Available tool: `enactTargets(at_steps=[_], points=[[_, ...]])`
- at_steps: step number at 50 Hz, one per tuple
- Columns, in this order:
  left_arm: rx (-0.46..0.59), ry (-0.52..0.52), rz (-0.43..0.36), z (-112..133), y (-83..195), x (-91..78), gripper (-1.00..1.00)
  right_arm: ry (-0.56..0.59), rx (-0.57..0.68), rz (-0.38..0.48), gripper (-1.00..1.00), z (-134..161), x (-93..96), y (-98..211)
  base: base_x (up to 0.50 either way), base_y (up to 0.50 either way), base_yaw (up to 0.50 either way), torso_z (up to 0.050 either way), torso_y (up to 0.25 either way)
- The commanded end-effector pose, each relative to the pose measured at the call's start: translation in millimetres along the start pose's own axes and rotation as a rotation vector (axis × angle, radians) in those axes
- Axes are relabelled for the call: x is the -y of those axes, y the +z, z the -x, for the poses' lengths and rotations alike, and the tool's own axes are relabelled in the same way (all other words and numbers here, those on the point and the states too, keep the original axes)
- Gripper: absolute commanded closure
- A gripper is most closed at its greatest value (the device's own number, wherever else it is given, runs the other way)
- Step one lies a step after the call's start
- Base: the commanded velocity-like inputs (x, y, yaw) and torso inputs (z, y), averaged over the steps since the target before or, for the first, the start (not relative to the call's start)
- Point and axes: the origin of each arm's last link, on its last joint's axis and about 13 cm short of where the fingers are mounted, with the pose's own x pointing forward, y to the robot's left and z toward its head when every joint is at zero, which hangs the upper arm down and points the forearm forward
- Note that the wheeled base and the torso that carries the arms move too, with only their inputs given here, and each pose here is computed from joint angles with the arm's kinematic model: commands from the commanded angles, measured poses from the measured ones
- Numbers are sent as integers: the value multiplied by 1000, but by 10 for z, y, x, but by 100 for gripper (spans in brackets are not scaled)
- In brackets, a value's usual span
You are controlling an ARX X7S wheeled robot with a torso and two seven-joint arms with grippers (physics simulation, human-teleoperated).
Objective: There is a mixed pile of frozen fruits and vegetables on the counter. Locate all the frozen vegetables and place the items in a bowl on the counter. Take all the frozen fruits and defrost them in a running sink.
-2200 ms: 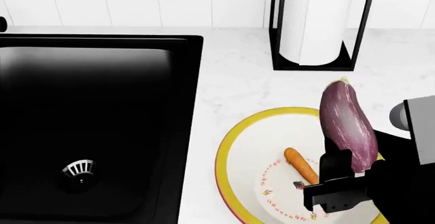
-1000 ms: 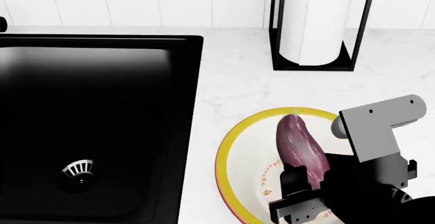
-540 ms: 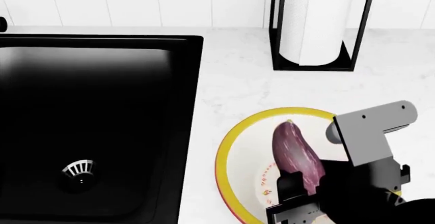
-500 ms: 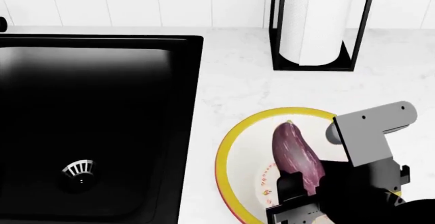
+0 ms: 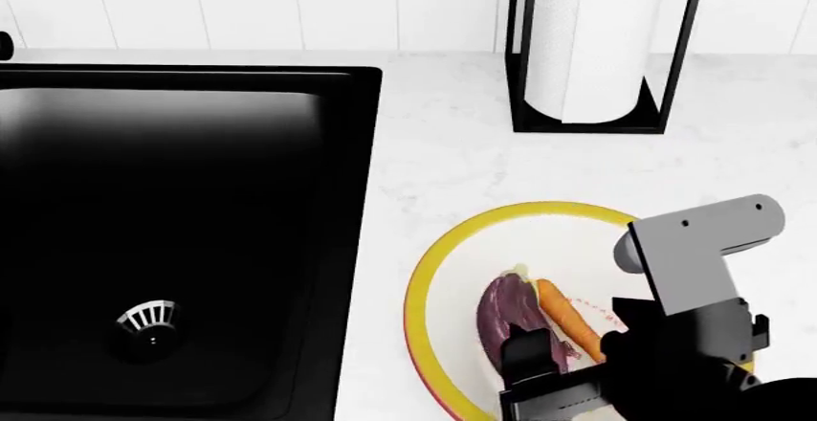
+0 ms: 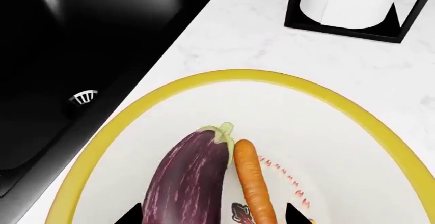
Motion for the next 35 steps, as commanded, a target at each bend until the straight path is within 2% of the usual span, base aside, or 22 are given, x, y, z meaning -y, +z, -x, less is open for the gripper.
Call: enactTargets(at_steps=[1, 18, 35], points=[[2, -5, -2, 2, 10, 0, -100, -3, 7, -3, -100, 21, 2, 17, 0, 0, 0, 0, 0], [5, -11, 0, -27, 28, 40, -100, -20, 97, -29, -100, 295, -9, 203, 0, 0, 0, 0, 0], [5, -9, 1, -28, 13, 30, -100, -54, 218, -50, -100, 510, -21, 172, 0, 0, 0, 0, 0]])
